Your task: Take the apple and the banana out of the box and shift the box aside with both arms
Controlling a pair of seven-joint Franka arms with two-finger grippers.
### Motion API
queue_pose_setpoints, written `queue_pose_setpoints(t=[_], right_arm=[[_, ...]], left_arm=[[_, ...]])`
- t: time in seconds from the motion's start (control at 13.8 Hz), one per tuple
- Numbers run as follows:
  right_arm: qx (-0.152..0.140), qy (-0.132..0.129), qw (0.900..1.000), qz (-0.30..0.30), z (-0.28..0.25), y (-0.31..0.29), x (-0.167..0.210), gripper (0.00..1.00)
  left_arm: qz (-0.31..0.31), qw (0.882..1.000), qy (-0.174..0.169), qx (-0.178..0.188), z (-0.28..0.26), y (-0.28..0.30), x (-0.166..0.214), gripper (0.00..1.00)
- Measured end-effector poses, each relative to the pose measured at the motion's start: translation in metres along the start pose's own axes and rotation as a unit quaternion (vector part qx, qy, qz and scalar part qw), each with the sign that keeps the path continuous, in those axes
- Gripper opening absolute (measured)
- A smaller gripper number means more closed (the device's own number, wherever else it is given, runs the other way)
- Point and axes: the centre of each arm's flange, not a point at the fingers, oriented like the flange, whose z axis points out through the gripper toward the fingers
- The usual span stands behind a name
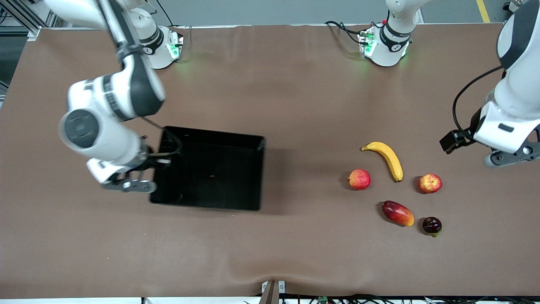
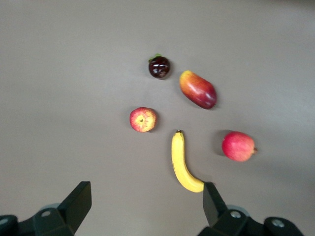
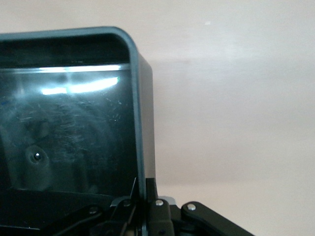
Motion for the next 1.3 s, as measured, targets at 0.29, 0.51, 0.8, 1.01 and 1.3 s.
queue_pose_setpoints(t=[0.29, 0.51, 0.8, 1.01, 1.3], right_arm=[[0.015, -0.019, 0.998, -0.062, 0.012, 0.157, 0.015, 0.05], [0.024, -0.017, 0.995, -0.091, 0.025, 0.227, 0.011, 0.05], [0.023, 0.013, 0.996, -0.081, 0.053, 0.270, 0.011, 0.05], [0.022, 0.028, 0.997, -0.066, 0.086, 0.282, 0.024, 0.05], [0.012, 0.034, 0.997, -0.068, 0.136, 0.280, 0.040, 0.05]], left_arm=[[0.011, 1.000, -0.003, -0.023, -0.021, -0.041, -0.005, 1.00], [0.021, 0.999, -0.018, -0.042, -0.034, -0.071, -0.015, 1.00], [0.018, 0.997, -0.039, -0.066, -0.039, -0.083, -0.027, 1.00], [0.019, 0.997, -0.042, -0.068, -0.042, -0.089, -0.039, 1.00], [0.023, 0.997, -0.043, -0.066, -0.049, -0.089, -0.063, 1.00]])
